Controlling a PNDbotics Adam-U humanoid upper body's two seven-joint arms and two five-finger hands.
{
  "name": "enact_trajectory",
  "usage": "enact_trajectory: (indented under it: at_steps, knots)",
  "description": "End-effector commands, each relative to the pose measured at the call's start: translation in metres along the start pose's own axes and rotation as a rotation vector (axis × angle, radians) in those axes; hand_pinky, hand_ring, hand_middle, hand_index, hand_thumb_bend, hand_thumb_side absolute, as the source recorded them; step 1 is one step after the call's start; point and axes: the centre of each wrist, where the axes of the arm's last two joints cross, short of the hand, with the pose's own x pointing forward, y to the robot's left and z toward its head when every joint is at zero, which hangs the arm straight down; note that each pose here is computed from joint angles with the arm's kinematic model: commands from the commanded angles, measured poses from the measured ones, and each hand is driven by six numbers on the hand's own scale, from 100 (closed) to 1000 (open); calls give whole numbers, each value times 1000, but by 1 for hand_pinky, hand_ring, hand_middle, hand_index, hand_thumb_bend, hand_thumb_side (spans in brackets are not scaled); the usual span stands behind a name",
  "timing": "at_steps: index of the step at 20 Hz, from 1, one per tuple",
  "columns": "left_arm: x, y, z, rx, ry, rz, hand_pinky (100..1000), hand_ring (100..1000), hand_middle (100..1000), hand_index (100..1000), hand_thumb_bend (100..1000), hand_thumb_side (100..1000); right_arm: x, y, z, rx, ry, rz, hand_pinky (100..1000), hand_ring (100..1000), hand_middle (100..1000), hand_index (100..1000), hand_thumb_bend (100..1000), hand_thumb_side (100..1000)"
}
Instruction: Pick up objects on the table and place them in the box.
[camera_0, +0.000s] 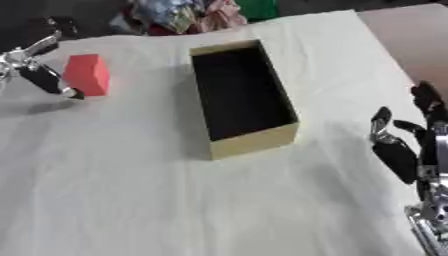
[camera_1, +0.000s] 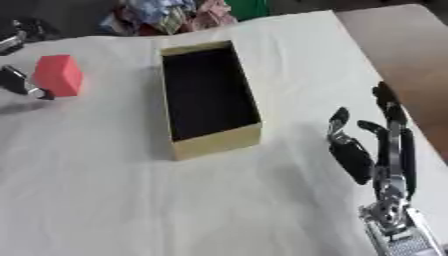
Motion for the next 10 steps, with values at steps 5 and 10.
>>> enact_trajectory:
  at_steps: [5, 10]
  knots:
    - [-1, 0, -1, -6, 18, -23, 830, 772, 782, 898, 777, 141, 9, -5, -6, -5, -42, -8, 751, 1000, 925, 1000, 100, 223]
    - [-2, -4, 0, 16, 54, -21, 816, 723, 684, 832, 447, 192, 9, -5, -5, -6, -40, -8, 751, 1000, 925, 1000, 100, 224]
